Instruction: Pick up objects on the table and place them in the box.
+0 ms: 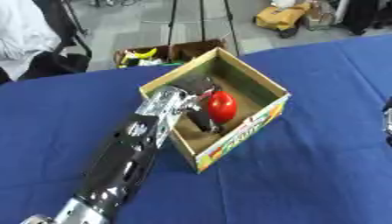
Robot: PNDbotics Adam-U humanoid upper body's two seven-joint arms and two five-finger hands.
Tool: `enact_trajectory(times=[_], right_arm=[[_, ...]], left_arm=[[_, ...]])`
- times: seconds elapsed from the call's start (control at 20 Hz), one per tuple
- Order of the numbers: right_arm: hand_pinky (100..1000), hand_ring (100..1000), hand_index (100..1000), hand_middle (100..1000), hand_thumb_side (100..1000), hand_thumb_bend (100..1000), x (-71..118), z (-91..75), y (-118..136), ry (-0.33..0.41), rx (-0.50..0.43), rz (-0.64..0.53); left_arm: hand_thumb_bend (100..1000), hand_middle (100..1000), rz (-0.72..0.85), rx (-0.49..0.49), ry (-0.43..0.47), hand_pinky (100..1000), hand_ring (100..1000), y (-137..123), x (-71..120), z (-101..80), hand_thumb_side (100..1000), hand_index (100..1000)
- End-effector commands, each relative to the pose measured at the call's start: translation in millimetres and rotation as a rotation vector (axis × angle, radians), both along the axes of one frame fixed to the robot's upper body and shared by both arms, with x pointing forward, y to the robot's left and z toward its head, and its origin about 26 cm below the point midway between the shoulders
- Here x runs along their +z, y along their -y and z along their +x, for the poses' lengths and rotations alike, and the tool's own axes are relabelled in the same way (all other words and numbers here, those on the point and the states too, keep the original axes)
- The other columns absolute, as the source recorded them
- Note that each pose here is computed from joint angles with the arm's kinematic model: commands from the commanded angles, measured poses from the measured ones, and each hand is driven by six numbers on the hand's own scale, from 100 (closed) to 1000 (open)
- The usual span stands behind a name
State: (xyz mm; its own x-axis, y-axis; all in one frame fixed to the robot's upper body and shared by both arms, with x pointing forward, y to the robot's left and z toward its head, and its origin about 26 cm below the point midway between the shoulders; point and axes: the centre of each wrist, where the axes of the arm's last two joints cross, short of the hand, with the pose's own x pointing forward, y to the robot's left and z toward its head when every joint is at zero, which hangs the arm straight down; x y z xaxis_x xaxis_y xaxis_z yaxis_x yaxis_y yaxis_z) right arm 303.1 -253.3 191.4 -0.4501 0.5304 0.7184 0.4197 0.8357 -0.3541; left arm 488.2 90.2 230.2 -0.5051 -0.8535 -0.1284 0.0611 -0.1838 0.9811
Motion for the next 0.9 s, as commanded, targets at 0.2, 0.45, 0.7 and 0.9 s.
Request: enact_trajectory(times=[0.2, 0.45, 0.7, 0.9], right_arm=[[733, 510, 641, 403, 486, 100, 8.8, -2.3, -1, 0.035, 0.010, -0.003], [734, 510, 641, 403, 485, 100, 8.5, -2.4, 0, 0.034, 0.007, -0.001], [734, 509, 641, 402, 485, 100, 8.4, -2.4, 0, 0.033, 0.006, 0.000], [734, 509, 640, 401, 485, 100, 8.4, -2.4, 0, 0.032, 0.007, 0.000]], left_arm=[[376, 908, 0.051, -0.037, -0.041, 906, 989, 0, -3.2, 0.7, 777, 984], [663, 946, 0.002, -0.044, -0.070, 915, 1000, -10, -0.8, 1.8, 957, 1000], [691, 980, -0.047, -0.027, -0.041, 931, 1000, -18, 7.4, 1.4, 950, 1000], [668, 981, -0.070, -0.015, 0.009, 927, 1000, -20, 13.5, 0.2, 936, 1000]])
